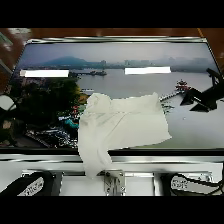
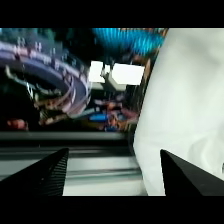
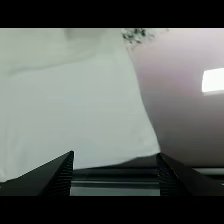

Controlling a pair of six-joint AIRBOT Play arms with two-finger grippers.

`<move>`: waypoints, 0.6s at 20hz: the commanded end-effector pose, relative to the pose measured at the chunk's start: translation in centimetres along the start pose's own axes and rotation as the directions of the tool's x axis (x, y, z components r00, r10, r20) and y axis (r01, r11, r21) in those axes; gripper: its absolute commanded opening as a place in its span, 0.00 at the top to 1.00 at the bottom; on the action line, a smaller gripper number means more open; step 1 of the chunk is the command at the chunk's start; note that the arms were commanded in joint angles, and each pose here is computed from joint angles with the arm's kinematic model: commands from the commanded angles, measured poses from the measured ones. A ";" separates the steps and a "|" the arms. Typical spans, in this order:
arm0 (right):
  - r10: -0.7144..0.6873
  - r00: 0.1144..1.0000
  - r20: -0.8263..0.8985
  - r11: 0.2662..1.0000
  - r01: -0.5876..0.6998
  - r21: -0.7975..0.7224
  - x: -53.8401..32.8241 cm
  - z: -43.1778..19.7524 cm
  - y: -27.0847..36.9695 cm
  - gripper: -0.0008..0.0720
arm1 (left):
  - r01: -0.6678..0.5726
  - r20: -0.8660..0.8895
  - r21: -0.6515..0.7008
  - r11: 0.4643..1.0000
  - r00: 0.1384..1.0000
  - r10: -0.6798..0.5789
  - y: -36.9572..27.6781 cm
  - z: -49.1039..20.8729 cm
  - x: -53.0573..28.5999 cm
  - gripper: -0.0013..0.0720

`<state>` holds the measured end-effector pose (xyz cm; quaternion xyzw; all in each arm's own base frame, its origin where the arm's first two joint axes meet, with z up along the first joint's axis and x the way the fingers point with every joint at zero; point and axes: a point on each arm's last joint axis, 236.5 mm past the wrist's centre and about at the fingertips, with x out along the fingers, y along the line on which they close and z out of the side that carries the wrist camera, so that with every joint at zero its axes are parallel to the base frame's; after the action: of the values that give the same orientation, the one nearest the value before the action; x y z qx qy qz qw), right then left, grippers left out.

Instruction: Fold the shirts.

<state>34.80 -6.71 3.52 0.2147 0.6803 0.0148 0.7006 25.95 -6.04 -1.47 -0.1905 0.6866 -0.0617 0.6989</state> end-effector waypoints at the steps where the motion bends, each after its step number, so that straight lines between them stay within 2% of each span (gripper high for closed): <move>1: 0.061 0.994 -0.092 0.992 -0.051 0.114 1.8 -3.8 -2.8 0.14 | 0.136 -0.159 -0.097 0.986 0.976 -0.151 -0.1 -7.9 4.9 0.00; 3: 0.087 0.989 -0.121 0.989 -0.071 0.128 2.9 -4.7 -2.7 0.14 | 0.224 -0.147 -0.145 0.964 0.958 -0.245 -1.4 -9.3 7.3 0.00; 5: 0.084 0.989 -0.121 0.990 -0.069 0.124 3.2 -4.7 -2.6 0.14 | 0.268 -0.105 -0.173 0.948 0.952 -0.288 -2.3 -9.2 8.8 0.00; 7: 0.086 0.991 -0.105 0.990 -0.073 0.125 3.3 -4.3 -2.5 0.14 | 0.280 -0.063 -0.174 0.944 0.954 -0.294 -3.0 -8.7 9.8 0.00; 12: 0.066 0.996 -0.059 0.989 -0.058 0.134 3.4 -3.2 -3.0 0.14 | 0.254 -0.149 -0.147 0.956 0.950 -0.275 -4.9 -10.6 12.5 0.02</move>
<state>30.69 -7.01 -0.33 0.2795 0.7030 0.0091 0.6539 17.19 -15.22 -10.22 -0.3148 0.7123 -0.1272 0.6143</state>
